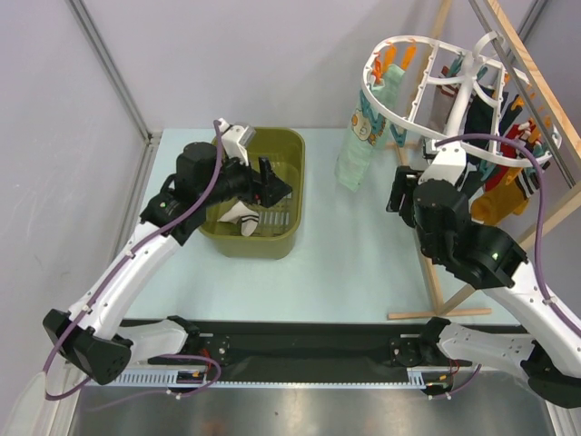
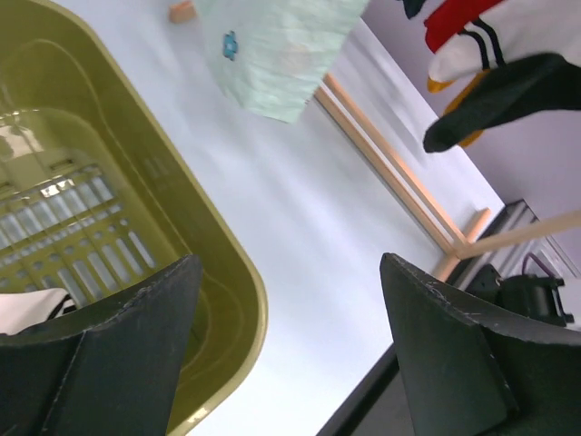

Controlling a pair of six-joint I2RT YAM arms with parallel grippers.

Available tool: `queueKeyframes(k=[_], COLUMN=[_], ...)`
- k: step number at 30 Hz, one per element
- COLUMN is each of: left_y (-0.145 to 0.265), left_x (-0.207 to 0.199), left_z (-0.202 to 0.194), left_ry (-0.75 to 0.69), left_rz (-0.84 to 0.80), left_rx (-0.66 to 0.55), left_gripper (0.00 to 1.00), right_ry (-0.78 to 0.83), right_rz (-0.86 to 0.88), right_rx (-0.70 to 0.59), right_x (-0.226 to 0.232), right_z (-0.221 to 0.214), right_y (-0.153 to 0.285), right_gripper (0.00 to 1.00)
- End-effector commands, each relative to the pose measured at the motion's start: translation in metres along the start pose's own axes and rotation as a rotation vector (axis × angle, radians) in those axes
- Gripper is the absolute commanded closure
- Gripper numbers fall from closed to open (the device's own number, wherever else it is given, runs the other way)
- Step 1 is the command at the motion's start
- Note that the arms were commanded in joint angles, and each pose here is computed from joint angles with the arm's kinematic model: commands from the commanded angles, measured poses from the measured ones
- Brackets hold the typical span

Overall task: Remove the socks clipped to the hanger
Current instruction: Place the sock in the bin.

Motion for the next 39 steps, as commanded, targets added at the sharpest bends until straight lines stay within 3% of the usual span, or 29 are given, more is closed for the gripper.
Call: queueKeyframes(k=[1, 5, 10, 13, 27, 37, 39], left_y=[0.003, 0.004, 0.004, 0.004, 0.004, 0.007, 0.006], left_x=[-0.02, -0.024, -0.025, -0.029, -0.04, -0.043, -0.044], left_z=[0.016, 0.017, 0.017, 0.017, 0.02, 0.021, 0.022], left_ry=[-0.022, -0.025, -0.024, -0.026, -0.024, -0.026, -0.026], left_rz=[-0.075, -0.083, -0.083, -0.103, -0.141, -0.15, -0.153], left_rx=[-0.051, -0.056, -0.057, -0.059, -0.072, -0.081, -0.081], left_gripper=[0.14, 0.15, 0.15, 0.15, 0.15, 0.14, 0.14], right_ry=[0.042, 0.055, 0.047, 0.024, -0.092, -0.049, -0.042], right_rz=[-0.039, -0.044, -0.017, 0.02, -0.007, 0.042, 0.027], right_rx=[-0.046, -0.039, -0.043, -0.037, -0.028, -0.047, -0.055], right_x=[-0.003, -0.003, -0.003, -0.002, -0.01, 0.01, 0.013], right_z=[0.004, 0.0, 0.001, 0.005, 0.026, 0.022, 0.017], right_y=[-0.006, -0.008, -0.005, 0.0, 0.014, -0.001, -0.007], right_gripper=[0.3, 0.32, 0.45, 0.47, 0.35, 0.34, 0.28])
Point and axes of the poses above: each gripper's point midway between its finger pads, its own y axis back along the fingers, its own x axis along the line the jaws close on, z = x × y, the point moved 5 cm from there along y, back along the fingers
